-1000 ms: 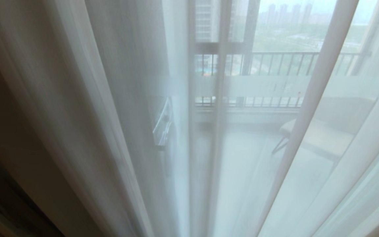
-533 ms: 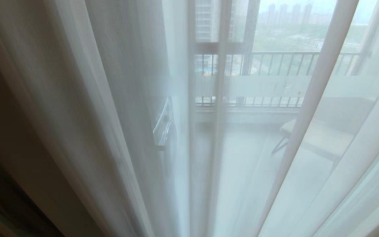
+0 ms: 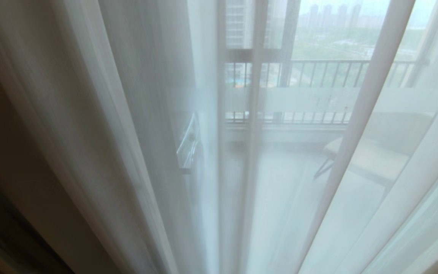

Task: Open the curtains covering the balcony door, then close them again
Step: Close the outer curtains on both sides

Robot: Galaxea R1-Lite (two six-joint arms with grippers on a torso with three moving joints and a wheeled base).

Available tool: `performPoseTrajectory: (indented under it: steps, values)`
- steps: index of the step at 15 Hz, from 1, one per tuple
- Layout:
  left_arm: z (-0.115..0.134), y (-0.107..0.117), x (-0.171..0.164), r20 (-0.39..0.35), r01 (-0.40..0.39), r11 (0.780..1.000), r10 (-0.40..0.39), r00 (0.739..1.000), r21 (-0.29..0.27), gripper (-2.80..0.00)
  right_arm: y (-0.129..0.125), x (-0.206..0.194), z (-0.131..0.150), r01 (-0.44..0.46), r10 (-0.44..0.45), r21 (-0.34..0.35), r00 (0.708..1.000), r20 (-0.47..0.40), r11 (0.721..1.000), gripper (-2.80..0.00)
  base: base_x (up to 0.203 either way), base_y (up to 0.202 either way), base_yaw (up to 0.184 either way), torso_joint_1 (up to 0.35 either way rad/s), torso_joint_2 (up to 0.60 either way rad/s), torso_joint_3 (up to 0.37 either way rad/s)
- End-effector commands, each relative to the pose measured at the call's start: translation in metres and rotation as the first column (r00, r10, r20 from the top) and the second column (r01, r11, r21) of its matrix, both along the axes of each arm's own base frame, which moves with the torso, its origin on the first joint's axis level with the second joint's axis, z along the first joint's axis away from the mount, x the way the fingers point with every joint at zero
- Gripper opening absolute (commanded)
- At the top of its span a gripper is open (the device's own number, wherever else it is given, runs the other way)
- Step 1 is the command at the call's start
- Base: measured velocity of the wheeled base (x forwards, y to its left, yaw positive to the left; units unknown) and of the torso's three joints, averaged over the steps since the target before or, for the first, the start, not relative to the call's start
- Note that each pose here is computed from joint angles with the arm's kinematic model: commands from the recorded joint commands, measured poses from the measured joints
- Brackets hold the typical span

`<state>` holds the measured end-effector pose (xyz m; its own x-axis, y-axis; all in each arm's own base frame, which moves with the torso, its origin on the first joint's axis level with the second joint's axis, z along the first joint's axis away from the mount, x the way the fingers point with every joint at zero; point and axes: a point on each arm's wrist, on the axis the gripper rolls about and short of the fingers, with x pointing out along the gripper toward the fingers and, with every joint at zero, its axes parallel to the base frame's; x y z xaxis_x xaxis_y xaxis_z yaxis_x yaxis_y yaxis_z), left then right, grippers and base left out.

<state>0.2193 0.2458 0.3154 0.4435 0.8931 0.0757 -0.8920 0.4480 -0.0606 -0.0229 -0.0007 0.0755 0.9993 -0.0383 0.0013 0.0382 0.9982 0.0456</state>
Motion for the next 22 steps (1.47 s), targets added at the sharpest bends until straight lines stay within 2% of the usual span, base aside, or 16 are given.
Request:
performPoseTrajectory:
  steps: [1,6,10,14,15,17,20,22]
  values:
    - [-0.010,0.012,0.010,-0.003,0.014,1.000,-0.014,1.000,-0.003,0.00,0.000,0.000,0.000,0.000,0.000,0.000,1.000,-0.001,1.000,-2.80,0.000,0.000,0.000,0.000,0.00,0.000]
    - [-0.016,0.025,0.026,0.028,0.097,0.994,-0.098,0.995,0.045,0.00,0.000,0.000,0.000,0.000,0.000,0.000,1.000,-0.001,1.000,-2.80,0.000,0.000,0.000,0.000,0.00,0.000]
    - [-0.024,0.033,0.035,0.049,0.108,0.991,-0.111,0.993,0.075,0.00,0.000,0.000,0.000,0.000,0.000,0.000,1.000,-0.001,1.000,-2.80,0.000,0.000,0.000,0.000,0.00,0.000]
    - [-0.030,0.037,0.039,0.044,0.138,0.987,-0.142,0.989,0.078,0.00,0.000,0.000,0.000,0.000,0.000,0.000,1.000,-0.001,1.000,-2.80,0.000,0.000,0.000,0.000,0.00,0.000]
    - [-0.028,0.037,0.040,0.048,0.139,0.987,-0.143,0.989,0.083,-2.80,0.000,0.000,0.000,0.000,0.000,0.000,1.000,-0.001,1.000,-2.80,0.000,0.000,0.000,0.000,0.00,0.000]
    - [-0.029,0.039,0.043,0.055,0.143,0.985,-0.149,0.987,0.094,-2.80,0.000,0.000,0.000,0.000,0.000,0.000,1.000,-0.001,1.000,-2.80,0.000,0.000,0.000,0.000,0.00,0.000]
    - [-0.025,0.040,0.046,0.074,0.197,0.971,-0.208,0.975,0.137,-2.80,0.000,0.000,0.000,0.000,0.000,0.000,1.000,-0.001,1.000,-2.80,0.000,0.000,0.000,0.000,0.00,0.000]
    - [-0.022,0.038,0.044,0.093,0.228,0.964,-0.242,0.966,0.141,-2.80,0.000,0.000,0.000,0.000,0.000,0.000,1.000,-0.001,1.000,-2.80,0.000,0.000,0.000,0.000,0.00,0.000]
